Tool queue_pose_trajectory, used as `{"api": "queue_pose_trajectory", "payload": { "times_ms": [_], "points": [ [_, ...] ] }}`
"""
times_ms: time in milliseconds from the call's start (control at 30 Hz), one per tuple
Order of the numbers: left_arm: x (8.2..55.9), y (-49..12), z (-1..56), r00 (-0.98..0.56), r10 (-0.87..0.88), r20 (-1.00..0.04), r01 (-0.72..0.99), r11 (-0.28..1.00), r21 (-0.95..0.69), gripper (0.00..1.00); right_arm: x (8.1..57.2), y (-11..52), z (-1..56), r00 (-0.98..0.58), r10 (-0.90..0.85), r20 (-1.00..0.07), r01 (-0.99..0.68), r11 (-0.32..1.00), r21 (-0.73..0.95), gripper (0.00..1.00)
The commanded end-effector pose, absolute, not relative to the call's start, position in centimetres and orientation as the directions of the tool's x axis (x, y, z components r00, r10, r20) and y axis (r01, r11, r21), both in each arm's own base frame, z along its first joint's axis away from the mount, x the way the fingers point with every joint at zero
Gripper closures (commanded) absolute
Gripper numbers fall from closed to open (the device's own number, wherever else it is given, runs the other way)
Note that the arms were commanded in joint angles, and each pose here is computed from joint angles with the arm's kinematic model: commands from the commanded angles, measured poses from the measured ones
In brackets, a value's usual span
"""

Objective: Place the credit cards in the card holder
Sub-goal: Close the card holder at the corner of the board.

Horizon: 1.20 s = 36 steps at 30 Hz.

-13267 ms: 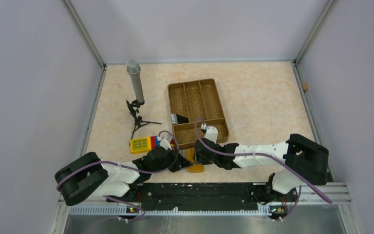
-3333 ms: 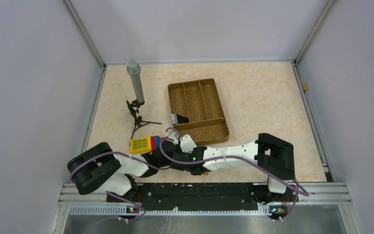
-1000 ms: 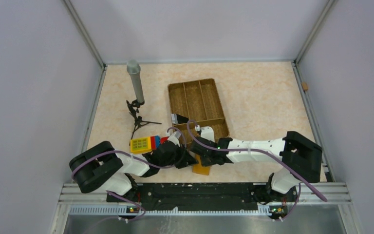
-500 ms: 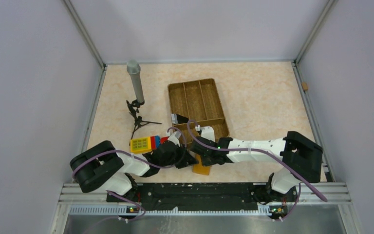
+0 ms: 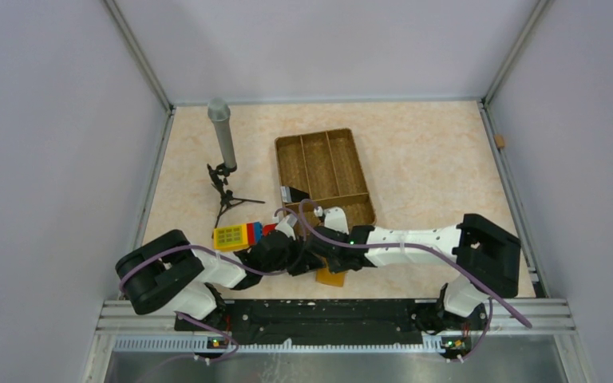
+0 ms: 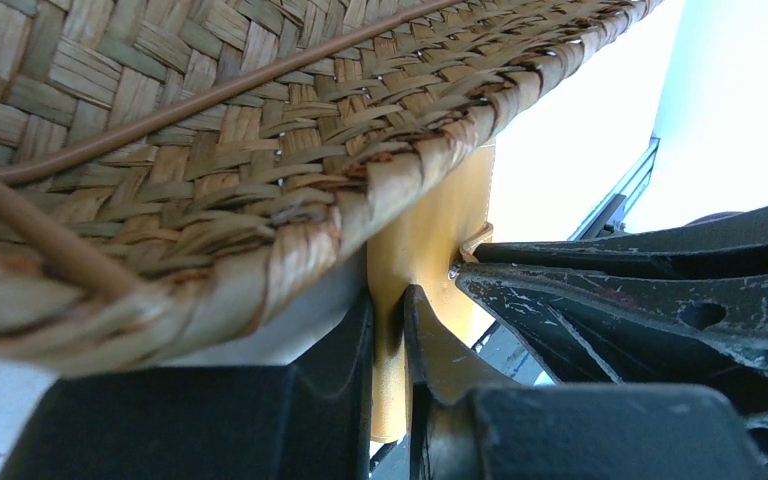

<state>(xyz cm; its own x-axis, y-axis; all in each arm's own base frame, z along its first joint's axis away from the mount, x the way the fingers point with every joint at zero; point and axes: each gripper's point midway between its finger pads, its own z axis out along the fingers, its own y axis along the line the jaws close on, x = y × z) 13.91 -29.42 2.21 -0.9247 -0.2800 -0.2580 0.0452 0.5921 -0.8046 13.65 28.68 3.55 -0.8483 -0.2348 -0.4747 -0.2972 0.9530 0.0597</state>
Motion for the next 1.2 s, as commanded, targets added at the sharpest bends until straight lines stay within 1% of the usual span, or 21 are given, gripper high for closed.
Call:
{"api": "queue_pose_trajectory", "payload": {
  "times_ms": [0,167,500,800,933,967,1067,1167],
  "points": [
    [12.0,-25.8,-3.0,-0.946,-0.231,-0.228,-0.025,0.753,-0.658,0.91,13.3,30.7,4.1,-0.831,-0.263,-0.490,-0.330,0.942,0.054,0.98],
    [12.0,-25.7,-3.0,-0.946,-0.231,-0.228,-0.025,0.753,-0.658,0.91,13.1,30.9,3.4,-0.824,-0.302,-0.480,-0.349,0.937,0.008,1.00],
    [12.0,-25.7,-3.1,-0.947,-0.231,-0.225,-0.028,0.754,-0.657,0.91,12.5,32.6,3.0,-0.799,-0.360,-0.482,-0.391,0.920,-0.040,1.00],
    [12.0,-25.8,-3.1,-0.947,-0.230,-0.225,-0.027,0.754,-0.657,0.91,11.0,32.4,1.1,-0.819,-0.375,-0.435,-0.383,0.921,-0.073,1.00],
    [12.1,-25.8,-3.1,-0.945,-0.237,-0.225,-0.032,0.752,-0.659,0.92,10.0,33.0,0.1,-0.833,-0.366,-0.415,-0.381,0.923,-0.049,1.00],
    [12.1,-25.8,-3.0,-0.944,-0.242,-0.225,-0.034,0.749,-0.661,0.92,9.6,33.3,-0.3,-0.839,-0.363,-0.406,-0.381,0.924,-0.039,1.00],
    [12.3,-25.8,-2.8,-0.938,-0.263,-0.228,-0.044,0.740,-0.671,0.99,8.6,34.1,-1.5,-0.855,-0.348,-0.384,-0.372,0.928,-0.013,1.00],
    [12.4,-26.0,-2.5,-0.934,-0.280,-0.221,-0.055,0.725,-0.687,0.99,8.0,34.2,-2.8,-0.870,-0.337,-0.360,-0.354,0.935,-0.019,1.00]
  ]
}}
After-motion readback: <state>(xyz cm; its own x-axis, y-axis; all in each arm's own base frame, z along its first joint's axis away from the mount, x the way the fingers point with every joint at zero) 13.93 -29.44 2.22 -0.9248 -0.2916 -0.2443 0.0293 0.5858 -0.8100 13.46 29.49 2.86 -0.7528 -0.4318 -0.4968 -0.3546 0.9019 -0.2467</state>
